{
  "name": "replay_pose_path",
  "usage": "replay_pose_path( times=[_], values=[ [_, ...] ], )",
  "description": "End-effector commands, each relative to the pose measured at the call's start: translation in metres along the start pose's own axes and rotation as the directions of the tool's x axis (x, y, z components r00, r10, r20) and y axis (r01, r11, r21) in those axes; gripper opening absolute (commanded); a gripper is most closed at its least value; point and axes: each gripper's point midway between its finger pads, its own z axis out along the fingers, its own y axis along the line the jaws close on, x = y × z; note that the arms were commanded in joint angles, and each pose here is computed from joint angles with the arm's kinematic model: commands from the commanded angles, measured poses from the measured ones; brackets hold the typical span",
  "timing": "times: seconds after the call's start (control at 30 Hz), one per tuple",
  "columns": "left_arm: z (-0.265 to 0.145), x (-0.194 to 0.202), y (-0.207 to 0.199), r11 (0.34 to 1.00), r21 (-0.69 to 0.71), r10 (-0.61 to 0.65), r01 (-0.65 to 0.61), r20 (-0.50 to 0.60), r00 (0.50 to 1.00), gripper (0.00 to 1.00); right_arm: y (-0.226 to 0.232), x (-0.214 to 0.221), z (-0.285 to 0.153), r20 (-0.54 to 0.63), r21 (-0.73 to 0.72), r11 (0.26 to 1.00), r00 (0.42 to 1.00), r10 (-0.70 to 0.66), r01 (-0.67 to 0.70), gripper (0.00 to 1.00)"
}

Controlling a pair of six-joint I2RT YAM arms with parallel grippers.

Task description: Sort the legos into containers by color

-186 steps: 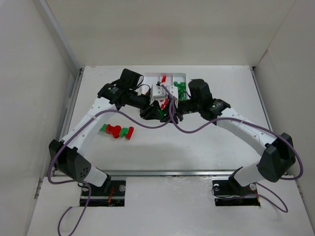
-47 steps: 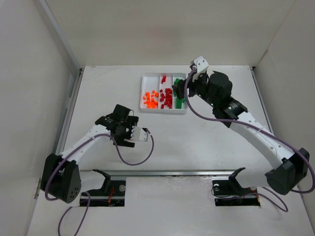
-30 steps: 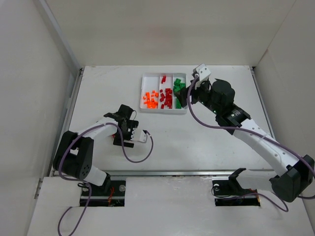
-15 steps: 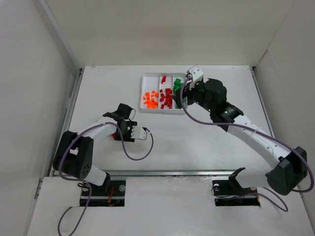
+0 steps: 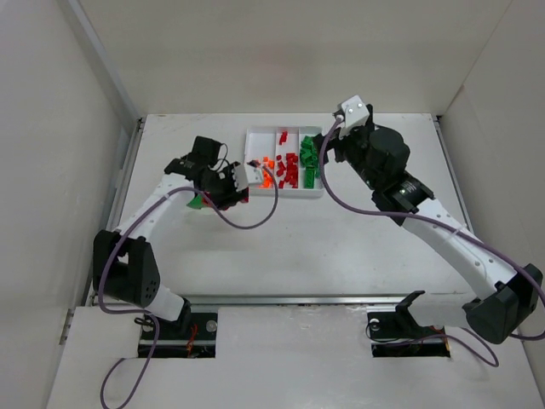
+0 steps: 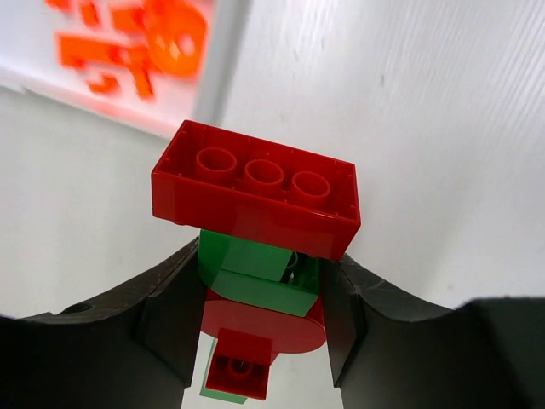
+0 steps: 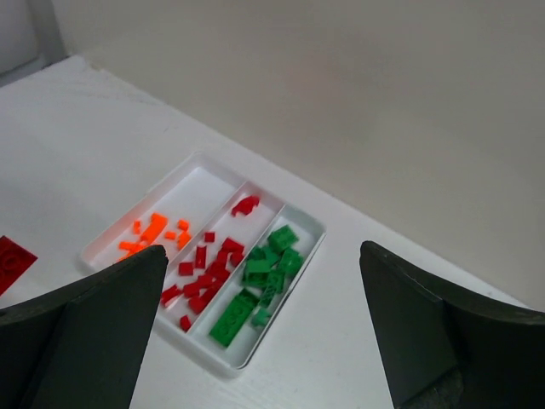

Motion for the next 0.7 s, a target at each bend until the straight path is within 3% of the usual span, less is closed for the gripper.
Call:
replay_pose_path(
  times=[0.0, 0.07, 0.2, 0.23, 0.33, 0.37, 0.4, 0.47, 0.5, 0.57, 0.67],
  values=[
    [-0.04, -0.069, 0.0, 0.987, 0.05, -0.158, 0.151, 0.238, 0.958, 0.0, -0.029, -0.069, -0.016, 0.187, 0.113, 0.994, 0.982, -0.015, -0.006, 1.0],
    [-0.047, -0.086, 0.009, 0.961, 0.055, -0.275, 0.271, 0.282, 0.919, 0.0, -0.011, -0.064, -0.005, 0.189, 0.032, 0.997, 0.98, 0.06, -0.067, 1.0],
    [-0.059, -0.109, 0.025, 0.916, 0.057, -0.392, 0.397, 0.338, 0.855, 0.0, 0.034, -0.068, 0.007, 0.169, -0.212, 0.951, 0.95, 0.263, -0.225, 1.0],
    [-0.064, -0.117, 0.027, 0.897, 0.072, -0.432, 0.437, 0.359, 0.827, 0.0, 0.042, -0.068, 0.01, 0.133, -0.261, 0.911, 0.922, 0.363, -0.32, 1.0],
    [-0.071, -0.13, 0.026, 0.882, 0.115, -0.463, 0.457, 0.392, 0.795, 0.0, 0.078, -0.053, 0.024, -0.033, -0.422, 0.779, 0.866, 0.499, -0.464, 0.92],
    [-0.074, -0.133, 0.027, 0.872, 0.121, -0.48, 0.474, 0.397, 0.783, 0.0, 0.09, -0.048, 0.026, -0.081, -0.464, 0.737, 0.852, 0.517, -0.491, 0.81],
    [-0.075, -0.136, 0.027, 0.87, 0.131, -0.485, 0.475, 0.405, 0.775, 0.0, 0.103, -0.045, 0.023, -0.141, -0.533, 0.676, 0.842, 0.521, -0.508, 0.77],
    [-0.076, -0.137, 0.028, 0.867, 0.131, -0.488, 0.48, 0.411, 0.77, 0.0, 0.123, -0.032, 0.03, -0.242, -0.58, 0.59, 0.811, 0.533, -0.561, 0.76],
    [-0.076, -0.139, 0.03, 0.864, 0.132, -0.493, 0.486, 0.416, 0.764, 0.0, 0.134, -0.031, 0.024, -0.287, -0.629, 0.533, 0.806, 0.518, -0.566, 0.82],
    [-0.077, -0.14, 0.031, 0.861, 0.133, -0.497, 0.491, 0.422, 0.758, 0.0, 0.148, -0.022, 0.028, -0.341, -0.646, 0.485, 0.792, 0.507, -0.589, 1.0],
    [-0.075, -0.14, 0.03, 0.851, 0.14, -0.513, 0.505, 0.42, 0.748, 0.0, 0.163, -0.021, 0.027, -0.361, -0.663, 0.462, 0.792, 0.492, -0.59, 1.0]
  ],
)
